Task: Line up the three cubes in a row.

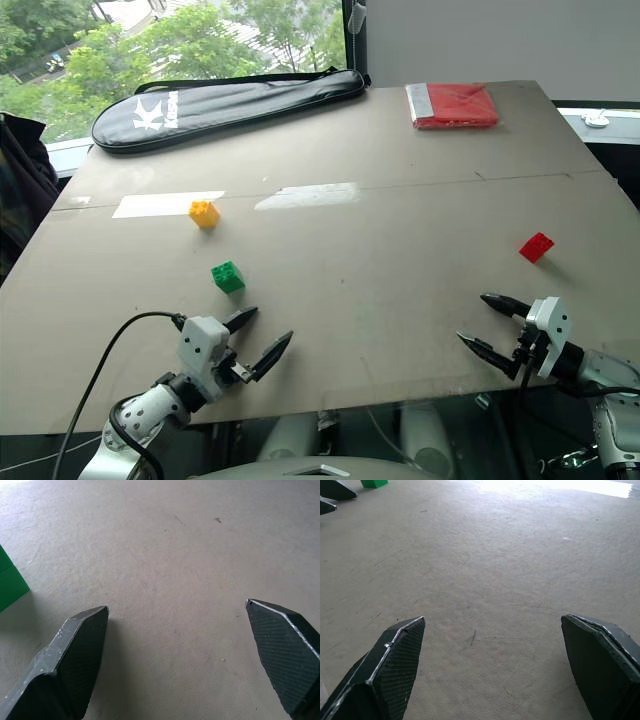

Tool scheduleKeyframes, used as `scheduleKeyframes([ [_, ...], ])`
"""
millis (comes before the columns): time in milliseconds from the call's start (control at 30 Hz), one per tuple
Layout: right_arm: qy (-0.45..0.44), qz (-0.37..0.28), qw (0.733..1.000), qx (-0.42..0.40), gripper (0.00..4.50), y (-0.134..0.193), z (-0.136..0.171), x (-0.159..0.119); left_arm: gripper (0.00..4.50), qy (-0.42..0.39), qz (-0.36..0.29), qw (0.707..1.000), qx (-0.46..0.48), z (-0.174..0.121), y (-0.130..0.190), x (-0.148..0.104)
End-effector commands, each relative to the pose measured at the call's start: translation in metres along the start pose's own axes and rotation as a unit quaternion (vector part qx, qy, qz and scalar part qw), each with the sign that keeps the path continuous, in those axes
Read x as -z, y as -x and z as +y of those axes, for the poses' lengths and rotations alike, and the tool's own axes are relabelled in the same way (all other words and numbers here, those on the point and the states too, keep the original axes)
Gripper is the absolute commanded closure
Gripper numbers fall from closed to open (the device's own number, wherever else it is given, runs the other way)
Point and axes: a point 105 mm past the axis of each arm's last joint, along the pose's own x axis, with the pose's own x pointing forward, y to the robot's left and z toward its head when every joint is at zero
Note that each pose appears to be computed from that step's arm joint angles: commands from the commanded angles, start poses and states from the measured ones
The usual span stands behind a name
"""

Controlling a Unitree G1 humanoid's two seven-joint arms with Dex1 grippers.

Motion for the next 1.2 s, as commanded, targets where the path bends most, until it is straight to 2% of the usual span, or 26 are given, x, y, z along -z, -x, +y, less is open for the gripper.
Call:
scheduleKeyframes([
  [33, 0.018, -0.003, 1.0, -0.003, 0.0, 0.003, -0.001, -0.007, 0.03, 0.013, 0.009, 1.0, 0.018, -0.008, -0.001, 0.001],
  [867, 0.019, -0.006, 1.0, 0.016, 0.0, 0.008, -0.004, -0.008, 0.03, 0.02, 0.008, 0.999, 0.033, -0.01, -0.002, -0.01],
  [1033, 0.015, -0.034, 0.995, 0.092, 0.0, 0.027, -0.04, -0.035, 0.03, 0.004, -0.015, 0.988, 0.151, -0.029, -0.007, -0.038],
  [1200, 0.029, -0.015, 0.981, 0.189, 0.0, 0.038, -0.081, -0.051, 0.03, -0.029, -0.02, 0.972, 0.23, -0.041, -0.013, -0.066],
])
